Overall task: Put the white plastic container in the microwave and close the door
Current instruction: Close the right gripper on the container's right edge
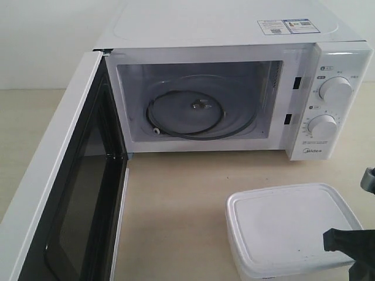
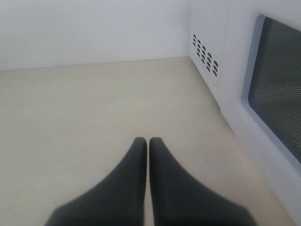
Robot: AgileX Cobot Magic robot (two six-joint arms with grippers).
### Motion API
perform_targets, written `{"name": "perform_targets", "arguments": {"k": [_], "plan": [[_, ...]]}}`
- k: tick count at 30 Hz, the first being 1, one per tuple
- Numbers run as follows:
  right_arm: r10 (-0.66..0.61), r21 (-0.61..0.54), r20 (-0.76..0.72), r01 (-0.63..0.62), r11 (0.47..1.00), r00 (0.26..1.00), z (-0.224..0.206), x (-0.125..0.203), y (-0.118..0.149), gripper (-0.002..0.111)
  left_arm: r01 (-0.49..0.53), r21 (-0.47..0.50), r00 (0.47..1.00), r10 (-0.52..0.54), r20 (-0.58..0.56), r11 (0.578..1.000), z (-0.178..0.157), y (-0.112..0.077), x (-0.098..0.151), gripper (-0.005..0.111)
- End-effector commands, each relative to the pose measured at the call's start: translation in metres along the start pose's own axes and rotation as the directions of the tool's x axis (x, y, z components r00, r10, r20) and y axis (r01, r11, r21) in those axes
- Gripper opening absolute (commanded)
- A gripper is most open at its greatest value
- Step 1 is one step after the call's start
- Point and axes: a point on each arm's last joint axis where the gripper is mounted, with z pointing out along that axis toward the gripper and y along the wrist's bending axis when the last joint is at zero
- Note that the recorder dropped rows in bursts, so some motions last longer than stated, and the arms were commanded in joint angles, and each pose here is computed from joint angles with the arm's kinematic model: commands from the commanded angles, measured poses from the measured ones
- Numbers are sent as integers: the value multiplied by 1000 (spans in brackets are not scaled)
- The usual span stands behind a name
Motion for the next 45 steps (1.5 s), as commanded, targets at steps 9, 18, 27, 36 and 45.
{"name": "perform_targets", "arguments": {"k": [9,18,27,36,45], "plan": [[6,4,223,-7,1000,975,8,-25,-1,0,6,-1,1000,-6,-2,1000,0,0,1,4],[4,28,305,-13,1000,952,25,-39,-4,0,6,-1,1000,-6,-2,1000,0,0,1,4],[1,14,436,-8,1000,900,22,-52,-2,0,6,-1,1000,-6,-2,1000,0,0,1,4],[-32,-8,439,40,999,898,18,-59,13,0,6,-1,1000,-6,-2,1000,0,0,1,4],[-179,-18,367,200,980,913,4,-51,35,0,6,-1,1000,-6,-2,1000,0,0,1,4]]}}
